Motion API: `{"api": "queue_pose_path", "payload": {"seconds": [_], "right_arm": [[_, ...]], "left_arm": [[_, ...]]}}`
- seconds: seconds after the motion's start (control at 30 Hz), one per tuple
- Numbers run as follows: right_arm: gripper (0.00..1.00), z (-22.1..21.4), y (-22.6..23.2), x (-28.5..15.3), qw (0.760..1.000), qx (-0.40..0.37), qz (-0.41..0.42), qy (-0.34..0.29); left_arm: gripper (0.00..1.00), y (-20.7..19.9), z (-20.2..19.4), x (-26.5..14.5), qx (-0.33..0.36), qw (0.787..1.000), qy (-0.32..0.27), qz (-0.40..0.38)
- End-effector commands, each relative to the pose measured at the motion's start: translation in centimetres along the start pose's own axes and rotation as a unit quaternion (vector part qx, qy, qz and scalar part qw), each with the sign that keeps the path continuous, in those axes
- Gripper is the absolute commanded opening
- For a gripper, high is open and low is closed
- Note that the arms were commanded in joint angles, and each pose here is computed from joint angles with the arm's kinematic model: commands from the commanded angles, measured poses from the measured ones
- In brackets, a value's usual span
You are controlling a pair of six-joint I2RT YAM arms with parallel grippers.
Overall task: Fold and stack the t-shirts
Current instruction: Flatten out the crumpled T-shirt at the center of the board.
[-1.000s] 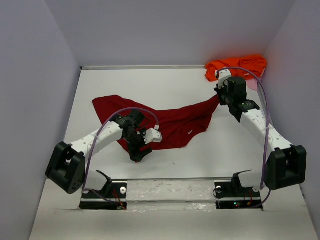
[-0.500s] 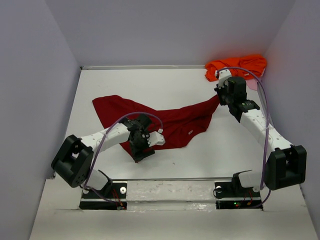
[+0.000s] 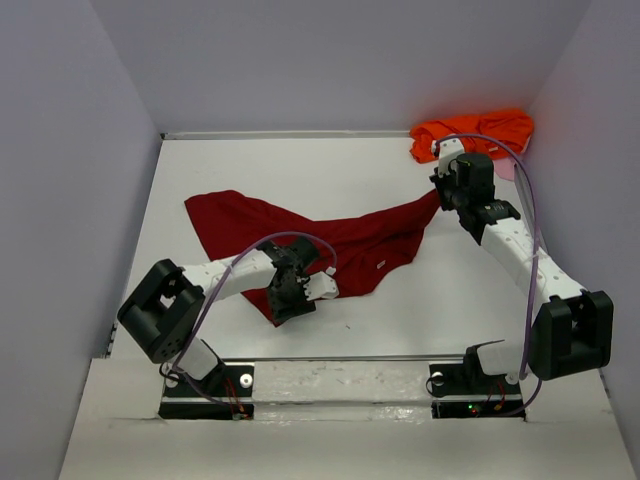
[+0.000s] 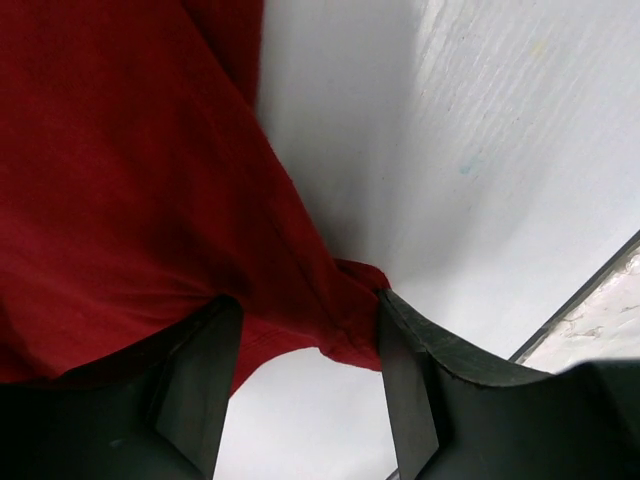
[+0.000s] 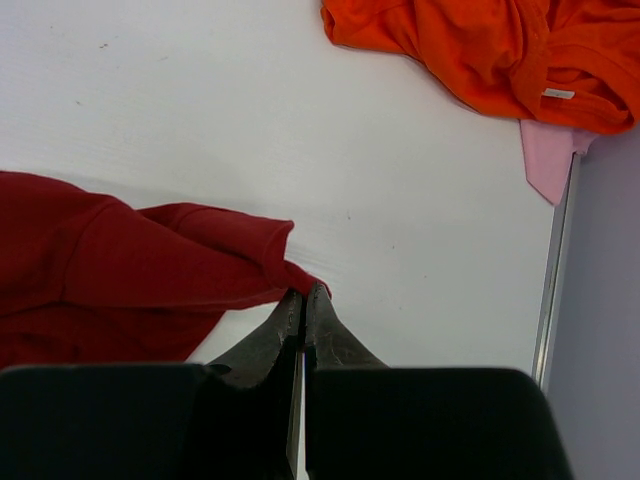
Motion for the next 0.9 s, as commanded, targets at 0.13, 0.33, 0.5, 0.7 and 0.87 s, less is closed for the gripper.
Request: {"api": "queue_pose_path", "payload": {"seconds": [0.13,0.33,0.5,0.7,0.87], "right_arm": [[0.0,1.0,-0.5,0.0,1.0,0.004,-0.008,-0.029],[0.0,1.0,-0.5,-0.1,1.0,0.003,-0.009,-0.029],[0.0,0.9,-0.5,-0.1,1.0,0.003,-0.006,-0.029],[0.0,0.8,-0.4,0.0,1.0,0.002,-0.002,-0.026],[0.0,0.6,-0.3,0.1,1.0,0.001,0.002,-0.022]], "left_arm": [[0.64,-0.2,0.2,-0.6,-0.003,1.0,0.013,0.0],[0.68,0.1,0.5,-1.9,0.001,1.0,0.012,0.017],[0.62,0.4,0.4,-2.4,0.0,0.999,0.015,0.035],[0.01,0.6,0.7,-2.7,-0.004,0.999,0.011,0.042],[0.0,0.7,0.8,-3.0,-0.006,0.999,0.011,0.047]]}}
Point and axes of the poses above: each gripper's point midway between its finger pads, its own x axis out along the fingers, its own y axis along the line the jaws close on, z = x × y, the point moved 9 cm from there along -x, back along the fingers, and after that the axes turned 1 degree about -x, right-handed, at the moved point
